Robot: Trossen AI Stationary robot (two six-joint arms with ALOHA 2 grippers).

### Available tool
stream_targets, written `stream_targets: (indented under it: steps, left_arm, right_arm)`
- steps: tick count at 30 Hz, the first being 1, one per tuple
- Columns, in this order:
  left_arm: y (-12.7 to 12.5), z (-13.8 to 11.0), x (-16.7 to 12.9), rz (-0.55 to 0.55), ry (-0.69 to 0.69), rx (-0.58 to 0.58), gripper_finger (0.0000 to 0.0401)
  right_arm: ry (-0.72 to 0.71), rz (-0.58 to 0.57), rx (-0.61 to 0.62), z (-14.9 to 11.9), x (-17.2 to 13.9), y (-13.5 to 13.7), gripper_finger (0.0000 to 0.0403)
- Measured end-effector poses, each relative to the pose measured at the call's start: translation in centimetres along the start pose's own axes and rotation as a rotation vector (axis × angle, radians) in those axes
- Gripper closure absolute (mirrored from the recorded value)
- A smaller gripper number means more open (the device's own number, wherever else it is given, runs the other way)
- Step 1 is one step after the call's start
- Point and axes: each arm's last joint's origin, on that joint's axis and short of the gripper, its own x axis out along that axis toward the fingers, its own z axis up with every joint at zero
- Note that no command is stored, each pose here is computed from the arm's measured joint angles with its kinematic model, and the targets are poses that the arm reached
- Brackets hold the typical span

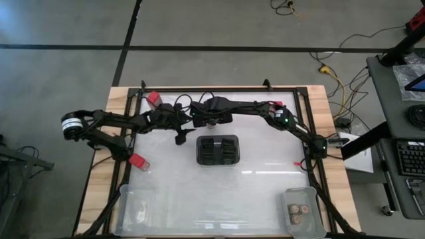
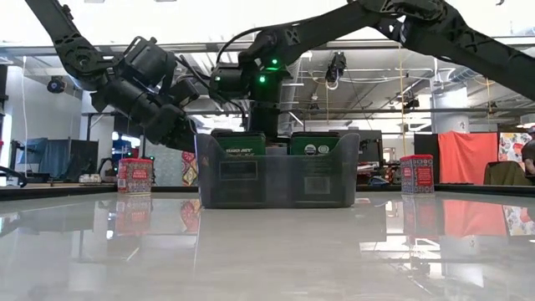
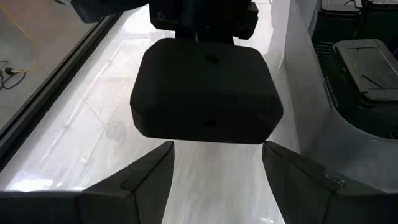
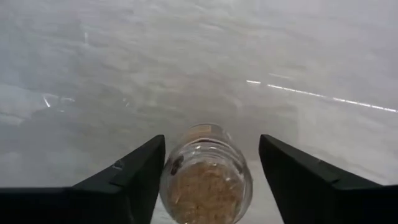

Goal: Sort spices by type
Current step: Put the brown seasoning bottle into the gray bin

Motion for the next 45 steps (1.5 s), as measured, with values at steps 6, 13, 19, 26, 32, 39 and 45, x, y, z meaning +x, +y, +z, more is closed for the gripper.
stream_targets:
  steps: [6,13,19,26,32,39,45]
  left_arm:
    - [0.0,0.1,0.0,0.001,-0.003,0.001,0.0173]
    - [0.1,0.1,0.0,0.009,-0.007,-0.002,0.0173]
    - [0.5,-0.1,-0.1,0.174,0.045,0.015,0.0173]
    - [0.6,-0.5,-0.2,0.187,0.062,0.011,0.0173]
    - [0.6,-1.6,-0.4,0.177,0.077,0.018,0.0173]
    - [0.0,-2.6,-0.8,0.121,0.000,-0.030,0.0173]
    - [-0.5,-2.8,-1.1,0.003,-0.091,-0.048,0.0173]
  right_arm:
    - [0.030,0.013,0.024,0.0,0.0,0.0,0.0208]
    - [0.028,0.008,0.024,0.2,-0.1,-0.2,0.0220]
    - [0.037,-0.006,-0.052,0.3,-3.1,-1.0,0.0216]
    - [0.025,0.009,-0.155,-0.9,-9.2,-2.1,0.0225]
    - [-0.003,0.011,-0.270,-5.1,-15.5,-3.1,0.0223]
    - [-0.067,0.045,-0.419,-12.7,-22.8,-5.2,0.0222]
    - [-0.060,0.100,-0.595,-20.7,-25.6,-7.7,0.0224]
